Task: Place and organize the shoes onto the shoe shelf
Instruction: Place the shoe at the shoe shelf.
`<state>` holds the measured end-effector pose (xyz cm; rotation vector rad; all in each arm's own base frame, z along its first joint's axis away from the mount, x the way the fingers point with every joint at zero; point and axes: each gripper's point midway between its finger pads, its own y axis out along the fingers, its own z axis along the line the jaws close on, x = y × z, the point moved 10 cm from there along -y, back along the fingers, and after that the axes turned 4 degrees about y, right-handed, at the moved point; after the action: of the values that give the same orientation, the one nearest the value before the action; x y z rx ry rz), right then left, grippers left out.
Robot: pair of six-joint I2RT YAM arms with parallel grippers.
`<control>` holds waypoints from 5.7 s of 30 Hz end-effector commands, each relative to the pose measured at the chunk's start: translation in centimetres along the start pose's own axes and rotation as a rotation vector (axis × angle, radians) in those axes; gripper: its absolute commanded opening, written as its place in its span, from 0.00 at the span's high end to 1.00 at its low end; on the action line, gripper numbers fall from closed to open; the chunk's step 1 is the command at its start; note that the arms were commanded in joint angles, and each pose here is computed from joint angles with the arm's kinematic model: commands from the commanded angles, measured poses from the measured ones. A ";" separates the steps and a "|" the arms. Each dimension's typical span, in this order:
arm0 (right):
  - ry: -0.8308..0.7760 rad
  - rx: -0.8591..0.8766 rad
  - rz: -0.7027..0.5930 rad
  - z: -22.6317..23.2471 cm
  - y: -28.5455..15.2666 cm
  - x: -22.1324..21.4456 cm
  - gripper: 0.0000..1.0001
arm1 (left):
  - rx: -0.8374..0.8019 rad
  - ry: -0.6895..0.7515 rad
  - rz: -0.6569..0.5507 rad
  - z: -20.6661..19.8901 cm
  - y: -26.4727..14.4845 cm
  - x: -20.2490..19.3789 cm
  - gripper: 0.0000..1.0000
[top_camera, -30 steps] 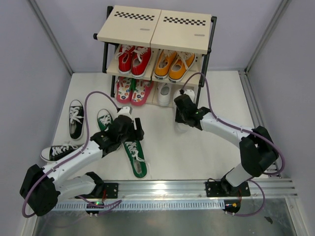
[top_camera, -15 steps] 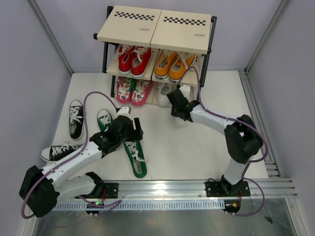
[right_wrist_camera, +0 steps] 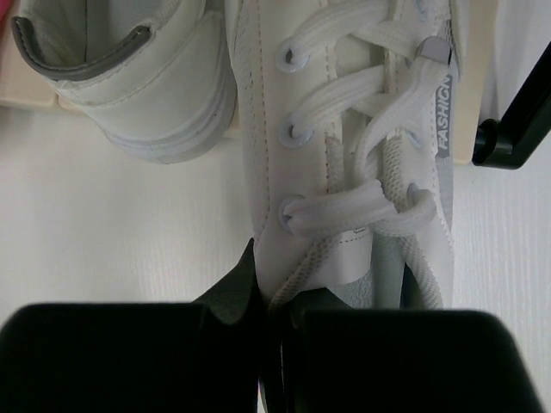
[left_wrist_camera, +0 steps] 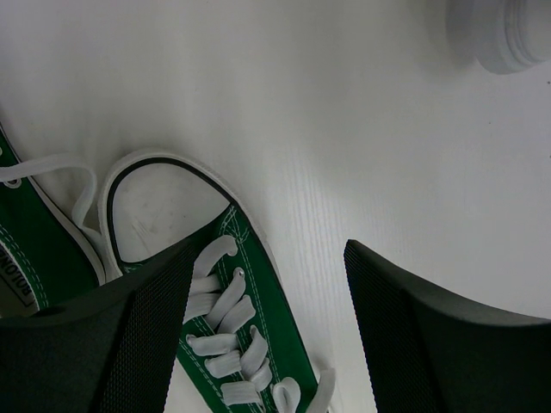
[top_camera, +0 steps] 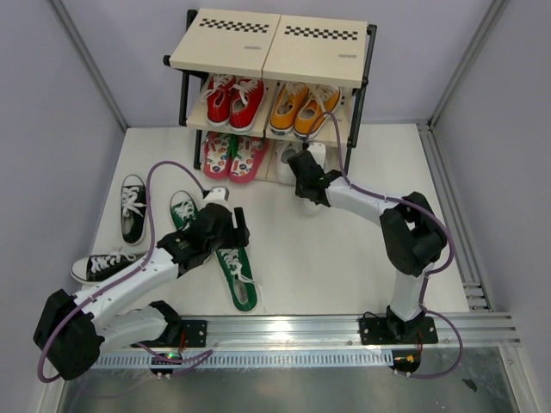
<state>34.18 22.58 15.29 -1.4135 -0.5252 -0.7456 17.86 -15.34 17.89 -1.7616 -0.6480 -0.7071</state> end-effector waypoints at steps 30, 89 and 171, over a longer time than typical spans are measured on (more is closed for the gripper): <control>-0.024 0.085 0.009 -0.1 -4.1 0.5 0.24 | -0.025 -0.001 -0.021 -0.2 0.1 0.1 0.26; 0.000 -0.044 -0.257 -0.2 0.0 -4.3 0.55 | 0.057 0.016 -0.054 2.2 -1.0 -1.9 0.23; -0.026 -0.039 -0.257 -0.5 3.2 1.3 0.51 | 0.060 0.003 -0.108 2.6 -2.0 -1.6 0.20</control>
<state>37.41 22.28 12.58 -1.4559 -0.7316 -0.8924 15.75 -12.64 17.17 -1.6944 -0.7358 -0.7387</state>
